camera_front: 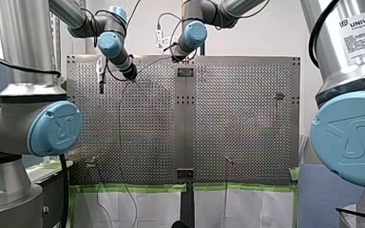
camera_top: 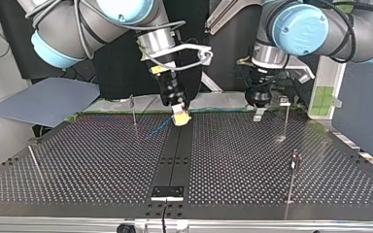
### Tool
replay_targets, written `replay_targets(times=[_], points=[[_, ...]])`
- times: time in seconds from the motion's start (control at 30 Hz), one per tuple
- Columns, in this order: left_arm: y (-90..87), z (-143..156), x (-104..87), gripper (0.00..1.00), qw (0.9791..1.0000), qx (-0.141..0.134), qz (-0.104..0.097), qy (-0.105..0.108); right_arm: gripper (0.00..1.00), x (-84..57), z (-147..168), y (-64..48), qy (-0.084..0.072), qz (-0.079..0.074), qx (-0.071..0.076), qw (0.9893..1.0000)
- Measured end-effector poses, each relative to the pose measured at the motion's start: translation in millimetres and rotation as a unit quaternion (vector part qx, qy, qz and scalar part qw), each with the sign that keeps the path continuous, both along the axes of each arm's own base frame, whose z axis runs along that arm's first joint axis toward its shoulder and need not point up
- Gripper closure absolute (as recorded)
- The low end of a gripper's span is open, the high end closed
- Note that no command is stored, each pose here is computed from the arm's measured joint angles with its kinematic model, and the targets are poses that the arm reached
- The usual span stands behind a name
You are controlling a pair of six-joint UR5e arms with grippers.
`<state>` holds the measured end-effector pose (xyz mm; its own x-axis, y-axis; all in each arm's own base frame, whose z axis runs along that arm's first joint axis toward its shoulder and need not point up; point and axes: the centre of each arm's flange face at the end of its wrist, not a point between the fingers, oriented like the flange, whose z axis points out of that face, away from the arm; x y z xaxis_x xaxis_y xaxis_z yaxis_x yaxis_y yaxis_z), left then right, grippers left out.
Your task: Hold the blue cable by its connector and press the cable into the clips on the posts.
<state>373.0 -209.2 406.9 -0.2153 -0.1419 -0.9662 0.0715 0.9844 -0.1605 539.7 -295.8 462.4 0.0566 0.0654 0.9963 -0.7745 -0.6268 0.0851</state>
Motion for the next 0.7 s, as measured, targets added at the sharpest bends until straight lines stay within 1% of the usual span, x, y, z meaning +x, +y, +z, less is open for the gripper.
replay_targets(times=[0.07,0.17,0.27,0.37,0.47,0.57,0.6,0.7], points=[[-7.1,-4,-1.5,0.00,0.9999,-0.007,-0.012,0.006,1.00,-0.1,-1,-1.4,0.001,-0.001,0.001,1.0000],[-20.8,-6,-6.7,0.00,0.9990,-0.023,-0.037,0.011,1.00,0.6,-5,-4.1,0.004,-0.002,0.002,1.0000],[-33.7,-6,-12.5,0.00,0.9973,-0.039,-0.061,0.012,1.00,2.2,-11,-6.6,0.008,-0.003,0.005,1.0000],[-45.8,-5,-18.2,0.00,0.9948,-0.056,-0.084,0.011,1.00,4.3,-19,-10.3,0.014,-0.004,0.008,0.9999],[-57.9,-4,-24.1,0.00,0.9916,-0.072,-0.108,0.009,1.00,5.6,-26,-14.2,0.019,-0.005,0.011,0.9997],[-69.7,-4,-31.4,0.00,0.9875,-0.087,-0.131,0.011,1.00,6.0,-28,-15.5,0.021,-0.005,0.012,0.9997],[-74.1,-4,-34.2,0.00,0.9858,-0.093,-0.140,0.012,1.00,6.1,-28,-15.8,0.021,-0.005,0.013,0.9997],[-83.2,-4,-39.6,0.00,0.9816,-0.105,-0.158,0.016,1.00,6.2,-29,-15.9,0.021,-0.005,0.013,0.9997]])
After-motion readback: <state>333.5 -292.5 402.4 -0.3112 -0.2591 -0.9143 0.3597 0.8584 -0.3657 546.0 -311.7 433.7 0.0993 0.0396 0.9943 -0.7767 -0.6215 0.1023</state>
